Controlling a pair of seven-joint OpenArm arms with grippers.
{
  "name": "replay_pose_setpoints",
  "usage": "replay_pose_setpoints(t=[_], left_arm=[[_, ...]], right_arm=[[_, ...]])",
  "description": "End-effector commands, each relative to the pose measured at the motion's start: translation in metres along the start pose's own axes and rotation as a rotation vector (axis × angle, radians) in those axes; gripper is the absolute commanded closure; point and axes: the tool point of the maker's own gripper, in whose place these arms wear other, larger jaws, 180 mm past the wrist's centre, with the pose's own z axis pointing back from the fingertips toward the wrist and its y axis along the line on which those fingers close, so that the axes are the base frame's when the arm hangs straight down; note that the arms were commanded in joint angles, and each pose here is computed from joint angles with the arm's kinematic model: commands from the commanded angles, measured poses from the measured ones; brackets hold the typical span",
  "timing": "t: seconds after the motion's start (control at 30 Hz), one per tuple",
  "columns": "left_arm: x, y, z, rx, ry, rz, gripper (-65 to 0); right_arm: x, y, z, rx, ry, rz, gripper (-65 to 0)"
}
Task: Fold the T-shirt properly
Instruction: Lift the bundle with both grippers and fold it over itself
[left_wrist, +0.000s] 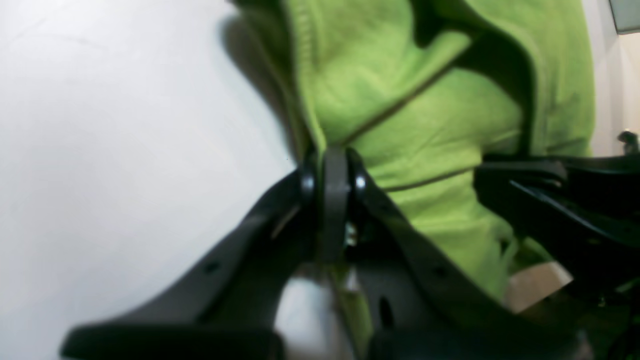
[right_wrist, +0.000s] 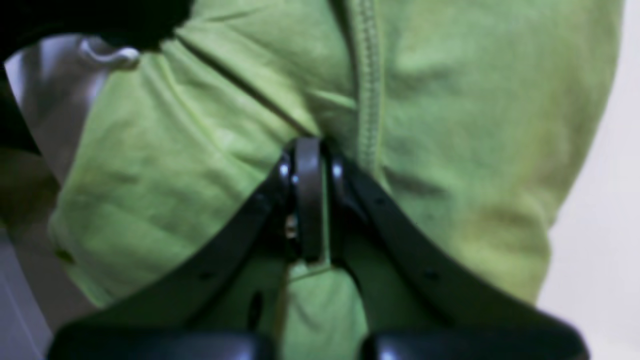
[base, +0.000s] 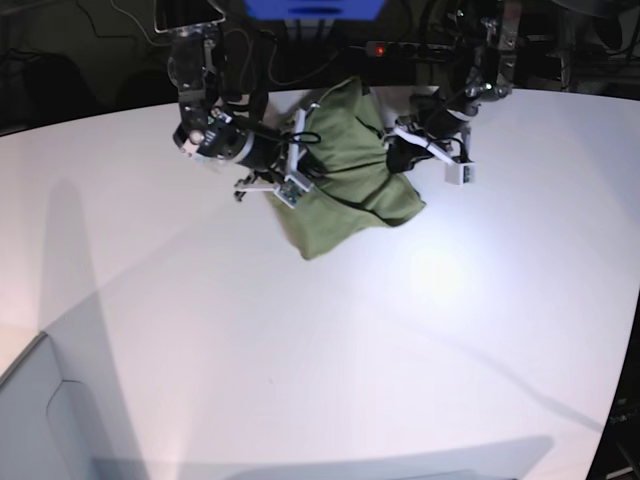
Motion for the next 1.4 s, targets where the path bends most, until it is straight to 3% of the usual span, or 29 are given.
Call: replay_pose_setpoints(t=[0.0, 0.13, 0.33, 0.47, 0.63, 0.87, 1.0, 1.17, 1.37], left_arm=[[0.002, 0.004, 0.0, 0.013, 0.002, -0.009, 0.0], [0.004, 0.009, 0.0, 0.027, -0.006, 0.001, 0.0], [0.009, 0.009, 0.001, 0.028, -0.021, 0.004, 0.0], [0.011, 0.007, 0.001, 0.024, -0.026, 0.001, 0.0], [0.018, 0.005, -0.001, 0.017, -0.038, -0.005, 0.0], [0.018, 0.005, -0.002, 0.017, -0.039, -0.006, 0.0], [0.025, 0.005, -0.006, 0.014, -0.046, -0.01, 0.0], [0.034, -0.006, -0.002, -0.008, -0.069, -0.023, -0.3], [0.047, -0.029, 0.01, -0.053, -0.115, -0.056, -19.9]], right_arm=[[-0.002, -0.001, 0.0, -0.006, 0.018, 0.009, 0.0], [0.015, -0.003, 0.01, -0.034, -0.023, 0.04, 0.0], [0.073, -0.008, 0.052, -0.14, -0.173, 0.153, 0.0], [0.09, -0.017, 0.056, -0.163, -0.205, 0.187, 0.0], [0.08, -0.032, 0.031, -0.126, -0.159, 0.153, 0.0], [0.042, -0.061, 0.006, -0.105, -0.16, -0.024, 0.0], [0.031, -0.077, 0.009, -0.134, -0.161, -0.066, 0.0], [0.058, -0.072, 0.04, -0.182, -0.249, -0.012, 0.0], [0.074, -0.062, 0.076, -0.255, -0.256, 0.075, 0.0]])
